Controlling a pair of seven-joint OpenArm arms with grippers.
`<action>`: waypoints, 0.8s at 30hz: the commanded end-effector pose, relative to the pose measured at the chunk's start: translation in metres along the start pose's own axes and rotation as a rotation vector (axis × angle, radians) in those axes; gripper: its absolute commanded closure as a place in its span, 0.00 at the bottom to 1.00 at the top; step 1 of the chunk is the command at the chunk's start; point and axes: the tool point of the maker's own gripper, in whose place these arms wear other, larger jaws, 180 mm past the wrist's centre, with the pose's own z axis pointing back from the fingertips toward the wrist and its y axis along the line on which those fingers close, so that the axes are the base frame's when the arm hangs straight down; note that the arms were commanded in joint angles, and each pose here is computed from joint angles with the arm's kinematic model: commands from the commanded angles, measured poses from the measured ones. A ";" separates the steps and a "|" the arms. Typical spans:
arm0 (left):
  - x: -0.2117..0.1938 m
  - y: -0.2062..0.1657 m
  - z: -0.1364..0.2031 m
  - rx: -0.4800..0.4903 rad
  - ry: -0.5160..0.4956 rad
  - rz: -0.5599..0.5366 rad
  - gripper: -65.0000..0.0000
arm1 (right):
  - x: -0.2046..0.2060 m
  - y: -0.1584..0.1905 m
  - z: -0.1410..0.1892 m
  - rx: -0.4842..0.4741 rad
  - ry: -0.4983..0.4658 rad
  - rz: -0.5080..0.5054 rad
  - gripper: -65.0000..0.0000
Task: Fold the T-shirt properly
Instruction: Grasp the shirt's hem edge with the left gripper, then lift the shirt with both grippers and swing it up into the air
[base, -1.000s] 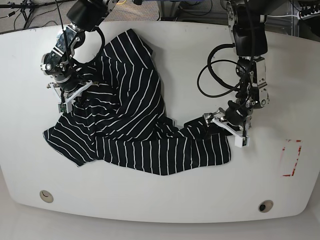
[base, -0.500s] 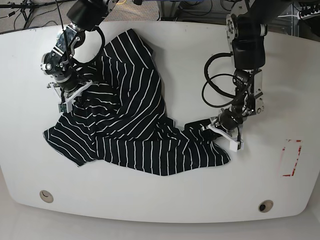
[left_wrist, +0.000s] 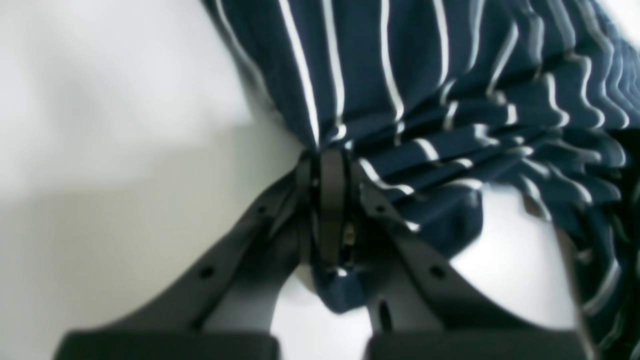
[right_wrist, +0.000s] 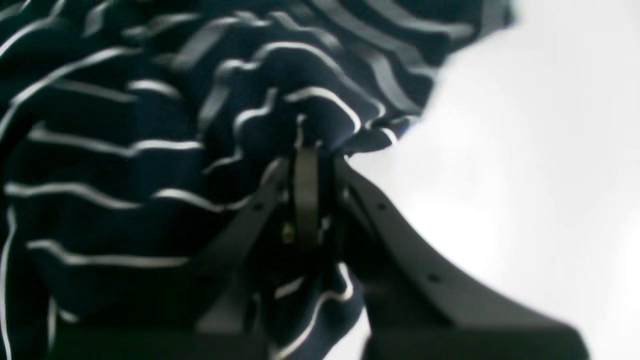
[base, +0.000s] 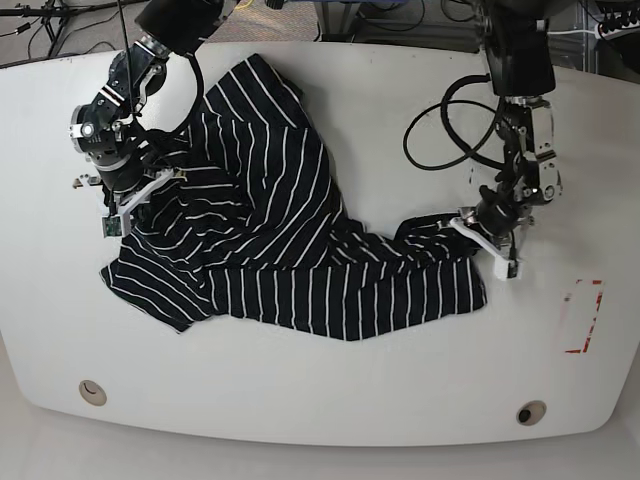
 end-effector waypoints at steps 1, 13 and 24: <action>0.052 0.002 0.020 0.001 -0.144 -0.076 1.00 | 0.031 -0.012 0.005 -0.027 -0.076 0.036 0.99; 0.107 -0.008 0.086 0.028 -0.312 -0.303 1.00 | 0.077 -0.004 0.008 -0.013 -0.163 0.144 0.99; 0.144 -0.019 0.135 0.065 -0.465 -0.380 1.00 | 0.112 0.009 0.011 0.003 -0.242 0.185 0.99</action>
